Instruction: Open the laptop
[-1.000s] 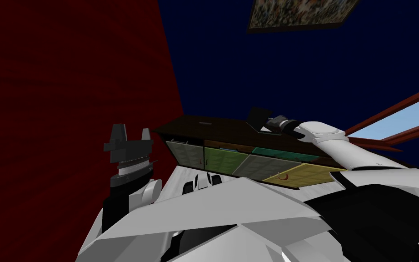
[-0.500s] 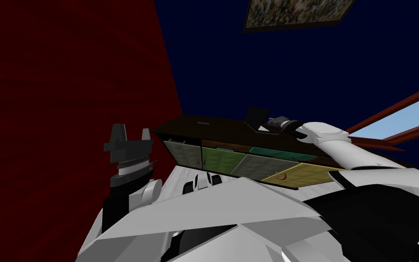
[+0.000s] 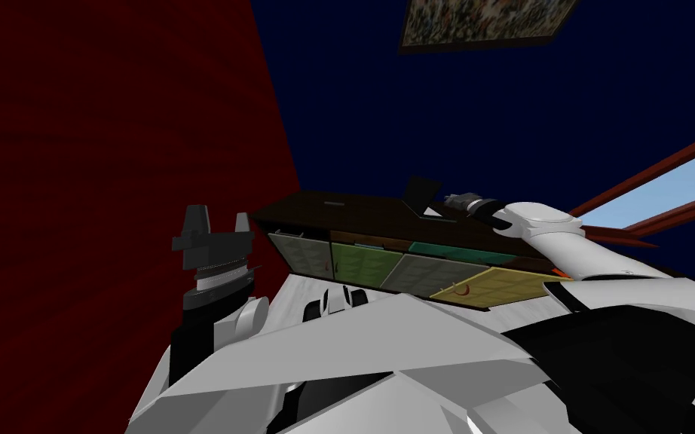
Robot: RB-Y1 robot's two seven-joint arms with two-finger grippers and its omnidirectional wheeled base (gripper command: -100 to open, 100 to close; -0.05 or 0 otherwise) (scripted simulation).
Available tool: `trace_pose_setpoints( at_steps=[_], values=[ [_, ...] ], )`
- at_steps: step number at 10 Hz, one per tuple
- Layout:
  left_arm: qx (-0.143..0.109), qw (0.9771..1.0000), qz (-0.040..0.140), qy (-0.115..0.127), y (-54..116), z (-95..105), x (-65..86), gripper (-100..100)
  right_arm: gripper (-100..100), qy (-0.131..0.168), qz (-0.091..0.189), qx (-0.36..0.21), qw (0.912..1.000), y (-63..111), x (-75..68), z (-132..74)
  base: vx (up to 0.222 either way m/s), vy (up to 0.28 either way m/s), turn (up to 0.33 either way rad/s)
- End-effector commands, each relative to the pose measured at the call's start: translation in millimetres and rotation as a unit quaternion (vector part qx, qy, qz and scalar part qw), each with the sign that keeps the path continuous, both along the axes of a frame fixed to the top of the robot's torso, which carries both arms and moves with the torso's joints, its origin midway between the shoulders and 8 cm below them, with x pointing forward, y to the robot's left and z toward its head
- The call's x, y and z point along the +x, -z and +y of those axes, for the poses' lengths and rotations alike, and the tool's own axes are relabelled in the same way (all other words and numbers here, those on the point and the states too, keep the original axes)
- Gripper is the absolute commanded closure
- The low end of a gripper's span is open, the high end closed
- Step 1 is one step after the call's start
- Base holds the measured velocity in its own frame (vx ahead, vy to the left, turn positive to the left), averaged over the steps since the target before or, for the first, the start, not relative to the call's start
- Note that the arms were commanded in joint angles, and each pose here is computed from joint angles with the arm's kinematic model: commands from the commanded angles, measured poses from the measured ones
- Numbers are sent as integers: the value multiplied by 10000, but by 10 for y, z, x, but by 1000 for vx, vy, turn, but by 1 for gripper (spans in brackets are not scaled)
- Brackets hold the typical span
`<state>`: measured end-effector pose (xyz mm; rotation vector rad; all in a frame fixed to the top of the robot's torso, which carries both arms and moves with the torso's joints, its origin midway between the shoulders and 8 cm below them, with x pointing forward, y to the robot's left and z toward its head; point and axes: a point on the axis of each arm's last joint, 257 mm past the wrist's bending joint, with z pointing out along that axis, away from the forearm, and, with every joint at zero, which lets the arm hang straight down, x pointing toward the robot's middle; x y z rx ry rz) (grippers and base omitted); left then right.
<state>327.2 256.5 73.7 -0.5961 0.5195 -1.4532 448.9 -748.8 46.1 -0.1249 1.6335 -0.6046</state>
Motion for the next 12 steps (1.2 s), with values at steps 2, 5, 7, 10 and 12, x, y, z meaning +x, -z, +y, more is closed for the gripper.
trace_pose_setpoints(
  at_steps=[2,5,7,10,12],
  values=[
    [0,10000,0,0,0,0,0,0,-100,221,-10,-370,9991,-164,-52,-120,-40,-61,-75],
    [0,10000,0,0,0,0,0,0,-100,370,8,-688,9969,-294,-89,-196,-36,-54,-86],
    [0,10000,0,0,0,0,0,0,-100,435,67,-944,9946,-374,-110,-227,-15,-43,-43],
    [0,10000,0,0,0,0,0,0,-100,413,267,-1376,9893,-412,-102,-199,19,5,22],
    [-2,10000,-1,1,0,-1,0,0,-100,262,462,-1570,9862,-344,-34,-94,73,182,183]
  ],
)
